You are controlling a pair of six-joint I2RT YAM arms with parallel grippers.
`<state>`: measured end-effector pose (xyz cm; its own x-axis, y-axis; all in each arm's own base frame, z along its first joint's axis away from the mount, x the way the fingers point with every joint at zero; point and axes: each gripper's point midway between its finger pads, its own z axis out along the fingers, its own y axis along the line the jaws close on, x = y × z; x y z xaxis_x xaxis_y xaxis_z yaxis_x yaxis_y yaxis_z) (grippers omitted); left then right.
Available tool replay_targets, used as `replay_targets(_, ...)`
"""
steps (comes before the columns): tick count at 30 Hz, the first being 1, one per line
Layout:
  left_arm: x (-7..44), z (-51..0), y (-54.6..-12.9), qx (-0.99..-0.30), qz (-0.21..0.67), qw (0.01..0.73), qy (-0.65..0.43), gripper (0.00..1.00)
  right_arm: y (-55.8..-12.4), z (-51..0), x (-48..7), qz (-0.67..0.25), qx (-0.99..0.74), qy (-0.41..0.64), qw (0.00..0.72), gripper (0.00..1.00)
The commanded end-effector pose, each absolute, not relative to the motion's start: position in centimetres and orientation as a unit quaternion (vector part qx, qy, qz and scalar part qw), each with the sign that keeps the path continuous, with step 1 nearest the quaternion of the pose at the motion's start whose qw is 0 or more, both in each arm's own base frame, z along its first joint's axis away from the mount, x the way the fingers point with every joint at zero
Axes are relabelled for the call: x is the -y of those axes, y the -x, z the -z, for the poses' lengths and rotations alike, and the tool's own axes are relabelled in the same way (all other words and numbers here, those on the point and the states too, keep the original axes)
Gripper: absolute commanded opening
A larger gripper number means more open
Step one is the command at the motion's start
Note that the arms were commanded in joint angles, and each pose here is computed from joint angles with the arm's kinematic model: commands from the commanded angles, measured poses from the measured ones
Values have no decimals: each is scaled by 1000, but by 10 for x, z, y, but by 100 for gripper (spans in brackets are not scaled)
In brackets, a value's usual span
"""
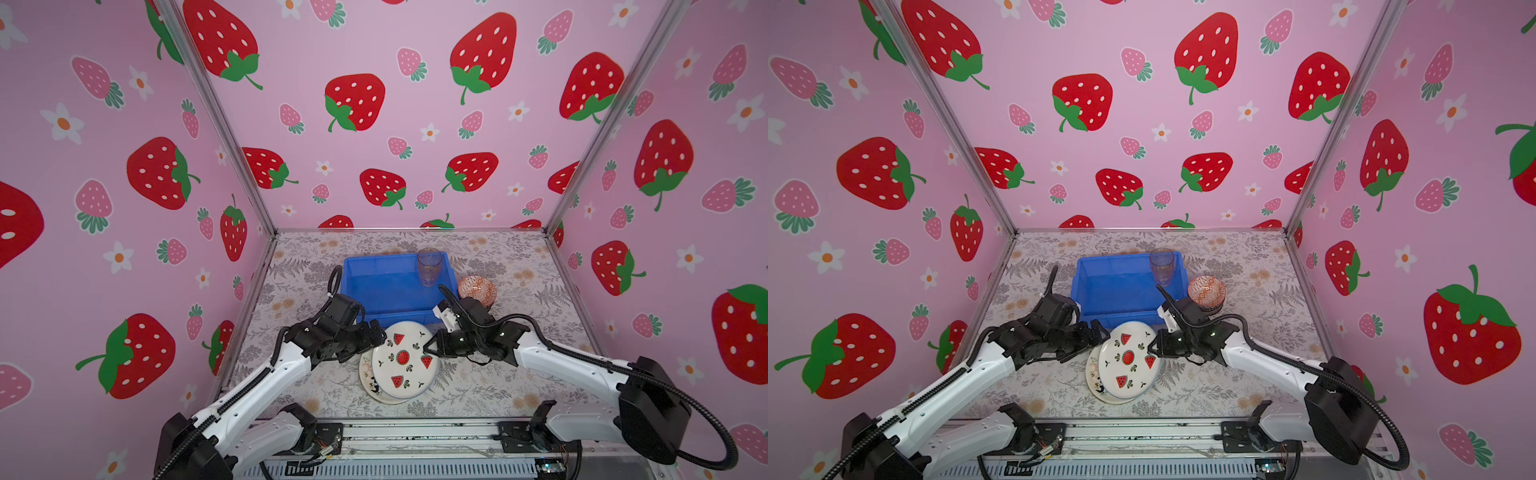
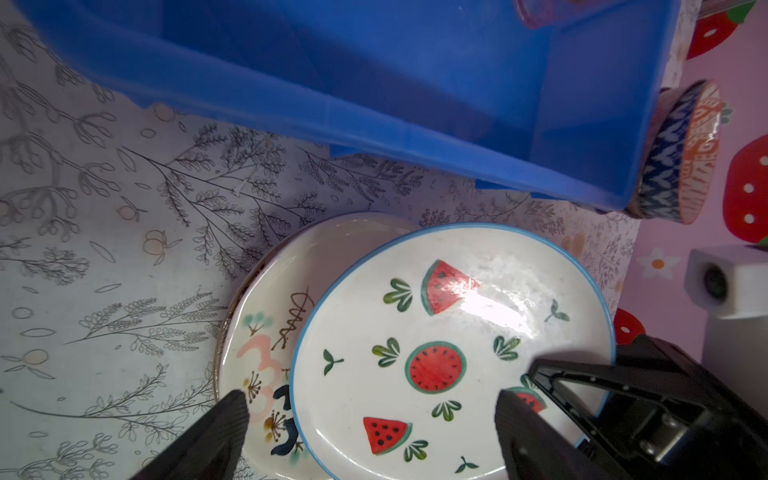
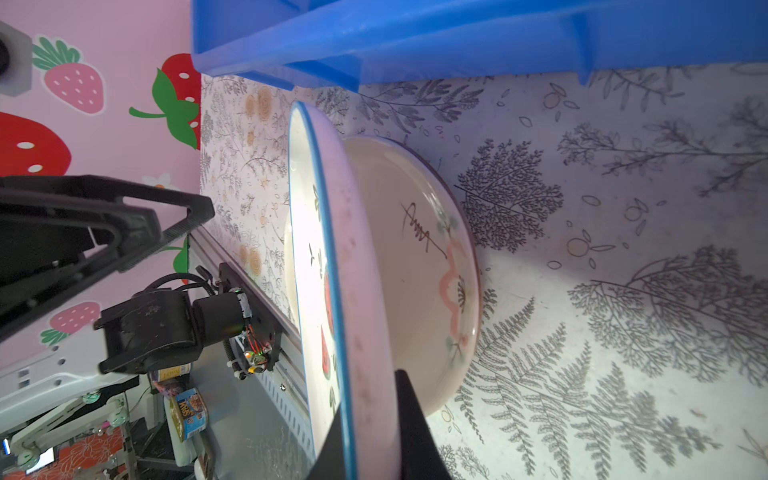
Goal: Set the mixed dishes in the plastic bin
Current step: 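Lift the top watermelon plate with both grippers off the stack, then carry the watermelon plate with both grippers over the blue bin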
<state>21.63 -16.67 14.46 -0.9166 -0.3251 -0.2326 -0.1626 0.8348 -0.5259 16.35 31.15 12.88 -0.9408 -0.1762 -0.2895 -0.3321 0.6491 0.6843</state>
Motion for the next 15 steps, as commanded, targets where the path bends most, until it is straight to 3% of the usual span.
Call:
replay_targets(1, 152, -167, -219, -947, 244, 175, 117, 96, -170, -197, -333, -472, -854, 173, 133, 2)
replay_targets(15, 111, -225, -268, -921, 261, 254, 141, 96, -240, -265, -370, -494, -831, 189, 173, 2)
